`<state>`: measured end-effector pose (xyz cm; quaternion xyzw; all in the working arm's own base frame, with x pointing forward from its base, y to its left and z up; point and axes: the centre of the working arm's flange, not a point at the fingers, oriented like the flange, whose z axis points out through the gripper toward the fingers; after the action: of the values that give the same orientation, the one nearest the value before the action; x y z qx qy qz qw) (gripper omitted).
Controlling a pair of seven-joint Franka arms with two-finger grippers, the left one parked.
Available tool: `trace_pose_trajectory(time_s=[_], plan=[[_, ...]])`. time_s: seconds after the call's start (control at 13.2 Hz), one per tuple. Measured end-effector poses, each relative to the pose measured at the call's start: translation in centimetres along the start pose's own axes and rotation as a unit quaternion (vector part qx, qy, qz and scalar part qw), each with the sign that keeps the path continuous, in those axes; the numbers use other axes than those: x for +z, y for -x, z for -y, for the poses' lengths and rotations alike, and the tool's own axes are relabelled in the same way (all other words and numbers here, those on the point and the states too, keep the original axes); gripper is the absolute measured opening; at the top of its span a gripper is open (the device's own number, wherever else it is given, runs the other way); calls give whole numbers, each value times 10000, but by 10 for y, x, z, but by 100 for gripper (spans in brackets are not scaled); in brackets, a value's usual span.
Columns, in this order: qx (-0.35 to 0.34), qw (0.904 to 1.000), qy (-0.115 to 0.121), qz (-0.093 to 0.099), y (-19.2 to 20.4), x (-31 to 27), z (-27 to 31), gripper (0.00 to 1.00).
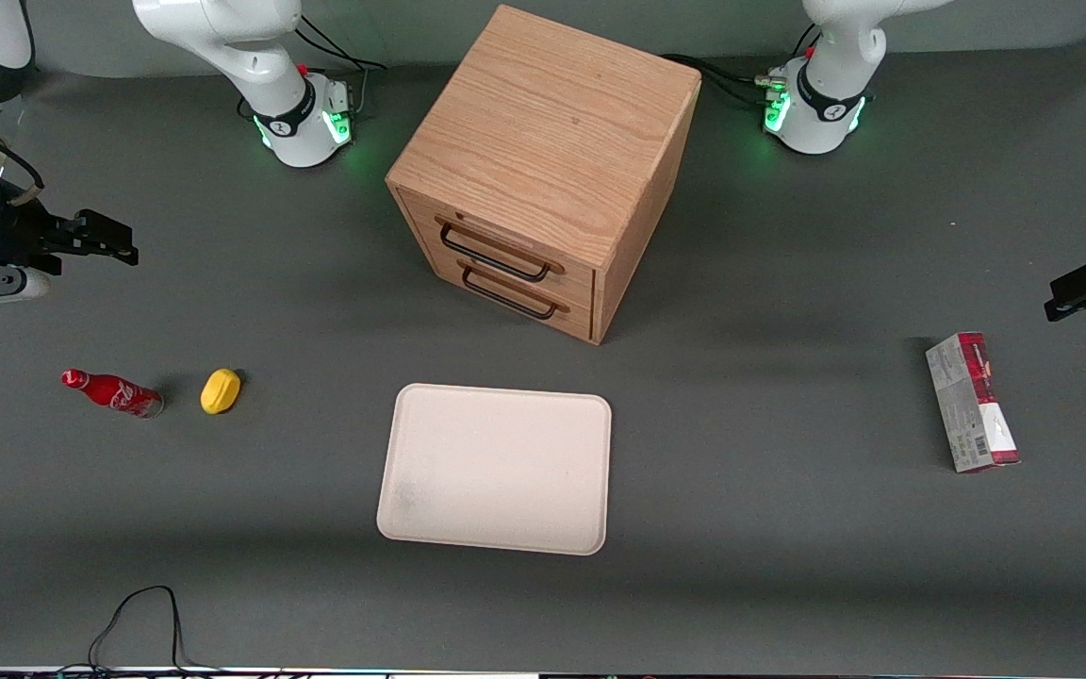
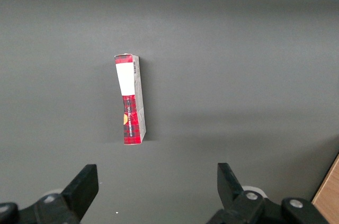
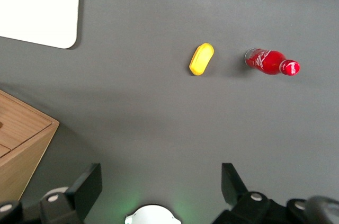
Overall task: Place coke bottle on tray
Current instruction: 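Move the open right gripper over the red Coca-Cola bottle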
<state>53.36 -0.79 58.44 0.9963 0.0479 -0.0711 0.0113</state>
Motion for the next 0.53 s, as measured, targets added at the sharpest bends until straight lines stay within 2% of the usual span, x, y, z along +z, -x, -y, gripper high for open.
trace_pose_trajectory(time_s=[0.15,0.38,0.53], plan=[[-23,10000,3,13,-2,-2,3,100],[-77,9998,-10,201,-6,0,8,100],[-103,9996,-16,259,-10,3,11,100]])
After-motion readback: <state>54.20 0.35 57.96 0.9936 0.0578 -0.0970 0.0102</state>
